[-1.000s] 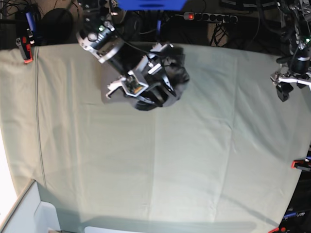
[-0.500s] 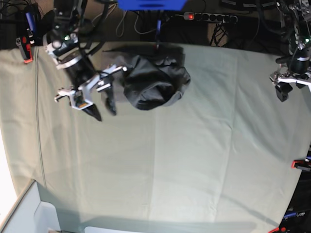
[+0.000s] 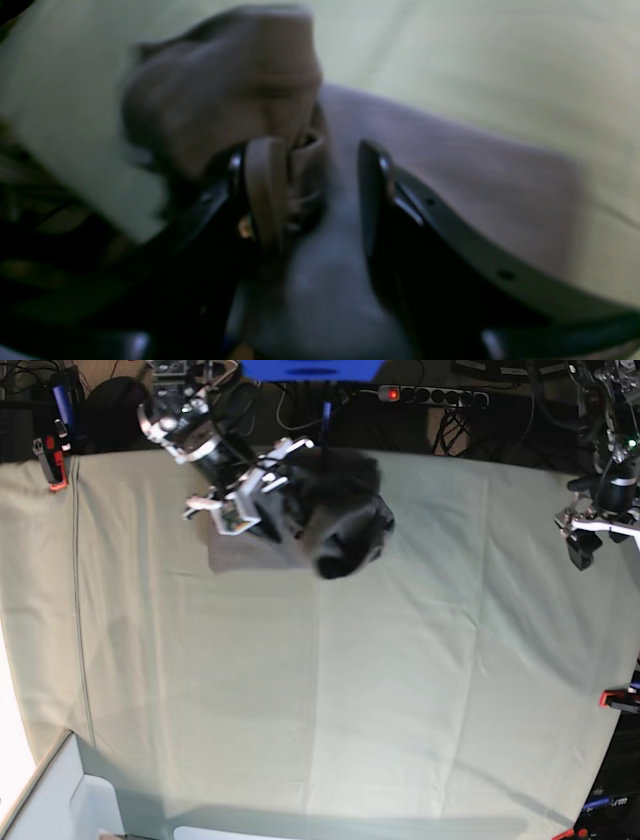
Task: Layout the t-shirt on the table in an organized manner, then fold the t-shirt properly
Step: 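Press and tuck the folded end onto the bundle with the right gripper, then grasp the bundle's folded end with the right gripper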
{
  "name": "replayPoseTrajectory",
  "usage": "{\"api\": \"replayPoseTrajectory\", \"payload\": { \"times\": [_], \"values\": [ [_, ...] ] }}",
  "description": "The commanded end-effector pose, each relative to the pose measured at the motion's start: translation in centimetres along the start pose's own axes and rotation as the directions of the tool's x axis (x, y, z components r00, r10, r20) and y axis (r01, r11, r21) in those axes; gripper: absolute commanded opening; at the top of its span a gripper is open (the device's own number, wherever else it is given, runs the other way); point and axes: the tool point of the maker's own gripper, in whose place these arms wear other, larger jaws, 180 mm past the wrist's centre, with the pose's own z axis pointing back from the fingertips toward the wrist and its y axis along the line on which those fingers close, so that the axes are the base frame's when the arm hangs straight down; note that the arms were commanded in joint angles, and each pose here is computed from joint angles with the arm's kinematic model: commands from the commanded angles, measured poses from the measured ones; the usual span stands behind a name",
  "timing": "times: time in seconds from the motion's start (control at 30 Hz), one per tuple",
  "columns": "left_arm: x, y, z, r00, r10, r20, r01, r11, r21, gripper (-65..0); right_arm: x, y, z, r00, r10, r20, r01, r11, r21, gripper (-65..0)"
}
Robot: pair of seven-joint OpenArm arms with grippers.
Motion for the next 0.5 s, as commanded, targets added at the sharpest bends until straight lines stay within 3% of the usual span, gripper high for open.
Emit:
{"api": "replayPoseTrajectory", "payload": {
  "times": [0.0,0.1,0.27,0.47],
  "values": [
    [1.5,-0.2,0.2,0.999,-0.011,0.045,0.012,1.0,-0.013,-15.9,1.4,1.0,-0.2,0.998,-0.006,0.057,0.004,1.0,0.026,-40.6],
    [1.5,-0.2,0.2,0.999,-0.012,0.045,0.013,1.0,-0.012,-15.9,1.2,3.6,-0.5,0.999,-0.003,0.049,-0.002,0.995,0.098,-40.6],
    [1.4,-0.2,0.2,0.999,-0.01,0.044,0.01,1.0,-0.013,-15.9,-0.7,6.9,0.5,0.996,0.088,-0.003,-0.085,0.965,0.247,-40.6],
    [0.9,-0.9,0.1,0.999,-0.012,0.031,0.013,0.999,-0.029,-15.9,0.6,5.8,1.0,0.992,0.122,0.026,-0.125,0.966,0.225,-40.6]
  ]
}}
